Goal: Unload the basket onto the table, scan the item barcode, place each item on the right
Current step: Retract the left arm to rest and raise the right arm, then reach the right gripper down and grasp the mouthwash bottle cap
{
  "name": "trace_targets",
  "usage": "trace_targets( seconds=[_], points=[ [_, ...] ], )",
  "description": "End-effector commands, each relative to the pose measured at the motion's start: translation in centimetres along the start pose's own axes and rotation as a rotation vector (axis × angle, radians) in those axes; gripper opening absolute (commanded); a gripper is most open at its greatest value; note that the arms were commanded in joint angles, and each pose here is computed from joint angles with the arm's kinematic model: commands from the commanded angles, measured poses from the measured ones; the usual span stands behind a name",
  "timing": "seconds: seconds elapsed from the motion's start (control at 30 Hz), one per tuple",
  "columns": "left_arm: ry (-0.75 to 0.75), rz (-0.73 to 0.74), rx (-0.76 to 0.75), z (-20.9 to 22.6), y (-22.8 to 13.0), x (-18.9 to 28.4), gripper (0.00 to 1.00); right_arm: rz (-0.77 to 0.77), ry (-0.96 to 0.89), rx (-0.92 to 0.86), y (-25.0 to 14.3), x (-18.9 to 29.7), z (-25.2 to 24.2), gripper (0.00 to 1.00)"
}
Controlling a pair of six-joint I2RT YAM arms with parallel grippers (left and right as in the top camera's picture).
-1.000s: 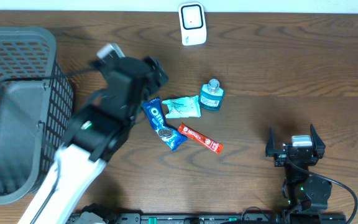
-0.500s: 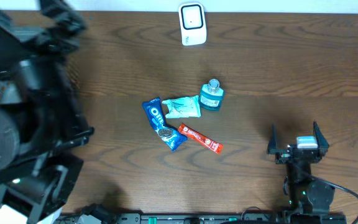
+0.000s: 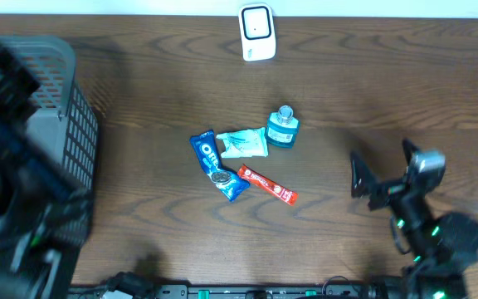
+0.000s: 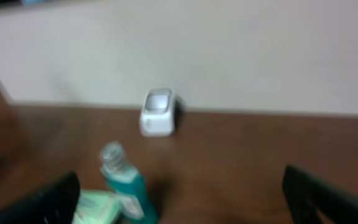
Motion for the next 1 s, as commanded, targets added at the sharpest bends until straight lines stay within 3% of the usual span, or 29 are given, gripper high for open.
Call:
trace_targets(
  seconds=[0.0, 0.17, 0.3, 0.43, 0.6, 0.73, 0.97],
  points=[
    [0.023, -0.024, 0.157, 4.0, 0.6, 0.9, 0.98, 0.075, 0.167, -0.007, 4.6, -1.9, 0.8, 0.99],
    [0.011, -0.041, 0.264, 8.2, 0.2, 2.6, 0.98, 0.436, 0.247, -0.09, 7.4, -3.9, -0.3, 0.99],
    [0.027, -0.092, 0.317, 10.9, 0.6, 4.4, 0.98, 0.561, 0.296, -0.158, 9.0, -4.4, -0.4, 0.99],
    [0.103, -0.182, 0.357, 14.0, 1.6, 6.8, 0.98, 0.589, 0.328, -0.211, 9.3, -5.1, -0.2, 0.99],
    [0.087, -0.269, 0.369, 16.0, 2.9, 10.8, 0.98, 0.546, 0.37, -0.157, 9.6, -6.6, 0.0, 0.99],
    [0.01, -0.27, 0.413, 15.9, 2.8, 12.6, 0.98, 0.557, 0.367, -0.145, 9.2, -7.4, 0.1, 0.99],
    [0.02, -0.262, 0.399, 16.4, 2.4, 13.2, 0.98, 0.652, 0.278, -0.014, 7.6, -8.6, 1.3, 0.99]
  ],
)
Point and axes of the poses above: each gripper's point midway between its finger pads, its own x axis back along the fingers, its own z axis along the line the jaws close on, y = z × x, the point moved 3 cm from there along x, back along the fingers, and after that the axes turned 14 degrees about x, right-handed, at the moved point
